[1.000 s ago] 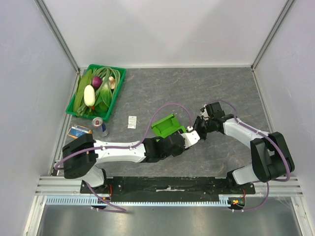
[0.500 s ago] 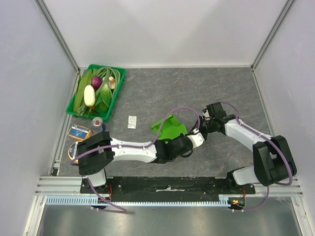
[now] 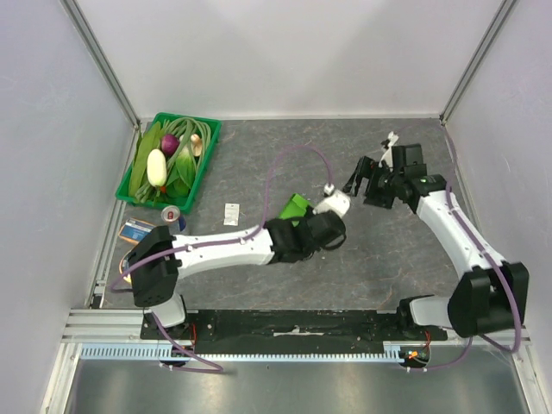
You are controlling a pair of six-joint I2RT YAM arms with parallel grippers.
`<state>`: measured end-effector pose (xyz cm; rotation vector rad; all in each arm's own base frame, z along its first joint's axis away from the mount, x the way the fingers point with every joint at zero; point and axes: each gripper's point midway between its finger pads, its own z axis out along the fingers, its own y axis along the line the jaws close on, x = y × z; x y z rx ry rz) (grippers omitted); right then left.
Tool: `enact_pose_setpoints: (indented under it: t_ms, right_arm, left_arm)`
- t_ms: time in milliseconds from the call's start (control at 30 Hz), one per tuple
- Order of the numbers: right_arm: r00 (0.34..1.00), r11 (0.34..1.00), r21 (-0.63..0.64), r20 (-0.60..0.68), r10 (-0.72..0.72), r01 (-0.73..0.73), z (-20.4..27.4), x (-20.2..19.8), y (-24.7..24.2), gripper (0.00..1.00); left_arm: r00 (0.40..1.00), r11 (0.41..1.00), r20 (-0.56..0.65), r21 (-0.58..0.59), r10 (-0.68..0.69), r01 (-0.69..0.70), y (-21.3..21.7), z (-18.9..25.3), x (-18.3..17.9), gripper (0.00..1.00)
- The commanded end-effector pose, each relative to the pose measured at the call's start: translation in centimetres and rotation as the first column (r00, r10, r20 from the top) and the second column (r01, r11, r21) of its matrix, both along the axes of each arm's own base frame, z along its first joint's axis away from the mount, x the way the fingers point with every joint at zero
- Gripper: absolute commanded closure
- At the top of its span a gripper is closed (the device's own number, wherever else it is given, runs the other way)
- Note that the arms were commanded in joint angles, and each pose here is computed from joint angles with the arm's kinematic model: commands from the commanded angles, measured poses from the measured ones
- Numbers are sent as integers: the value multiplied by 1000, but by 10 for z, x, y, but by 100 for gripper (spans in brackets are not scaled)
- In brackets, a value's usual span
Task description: Fold the paper box
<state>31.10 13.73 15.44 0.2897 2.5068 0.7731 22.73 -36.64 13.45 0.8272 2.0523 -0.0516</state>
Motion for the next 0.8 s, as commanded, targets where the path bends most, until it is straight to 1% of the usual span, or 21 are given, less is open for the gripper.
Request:
enact_pose_setpoints:
  t_ms: [0,33,100,133,167,233,267,300,333,367,400,433,467,500,533,567,600,633,667,700,767]
  right_arm:
    - [984,955,-289,180,-15,68,22,2,-51,7]
    - [983,953,-294,183,-17,71,20,0,-52,7]
    - [991,955,-297,130,11,28,2,-9,-50,10]
    - [996,953,-303,88,30,-2,-10,-13,-46,12]
    - [998,950,-311,55,44,-25,-21,-20,-45,13]
    - [996,946,-314,14,89,-80,-35,-31,-35,14]
    - [994,947,-302,-12,112,-110,-44,-40,-30,14]
    - [990,951,-277,-5,144,-140,-46,-42,-20,15]
    - [983,950,-256,-9,184,-180,-48,-49,-7,15]
    - [979,950,-235,-32,203,-205,-55,-58,1,15]
    - [972,952,-202,-8,234,-230,-54,-60,14,15]
    - [968,954,-169,12,252,-247,-49,-69,32,15]
    - [965,953,-159,13,263,-258,-57,-79,39,15]
    - [959,958,-142,107,264,-248,-48,-70,53,13]
    - [938,954,-117,184,293,-275,-36,-78,71,13]
    - [927,950,-131,217,307,-284,-46,-84,73,12]
    - [892,955,-157,345,292,-252,-33,-69,77,10]
    - [855,949,-171,413,313,-265,-24,-74,83,10]
    - [826,937,-220,445,345,-273,-31,-76,80,9]
    - [781,943,-216,531,330,-251,-16,-69,84,9]
    - [711,930,-224,600,368,-292,-12,-79,94,10]
  left_arm:
    - [921,910,-220,-198,320,-363,32,43,9,98]
    - [883,863,-285,-243,374,-444,34,45,10,98]
    - [819,791,-377,-278,432,-545,45,47,19,98]
    - [775,729,-435,-315,458,-608,46,50,22,98]
    - [743,694,-470,-317,477,-646,50,49,24,98]
    - [671,598,-529,-336,520,-728,55,46,35,98]
    - [641,565,-555,-331,531,-755,57,45,36,98]
    - [592,521,-584,-310,555,-795,63,41,39,98]
    - [539,458,-623,-305,567,-835,63,39,41,98]
    - [506,424,-639,-294,579,-856,64,35,43,98]
    - [461,386,-647,-266,608,-883,72,30,42,98]
    - [404,316,-676,-258,616,-913,73,27,44,98]
    - [372,290,-687,-239,624,-927,73,22,43,98]
    - [345,259,-697,-230,629,-938,75,22,44,98]
    - [305,216,-709,-216,636,-952,77,20,43,98]
    - [295,206,-715,-212,633,-955,76,19,43,98]
    - [278,199,-727,-195,628,-960,75,16,43,98]
    - [259,182,-738,-185,623,-966,75,16,43,98]
    - [244,173,-747,-173,619,-970,75,14,43,98]
    - [224,165,-753,-155,618,-974,76,10,42,98]
    - [196,144,-758,-136,622,-980,79,7,40,98]
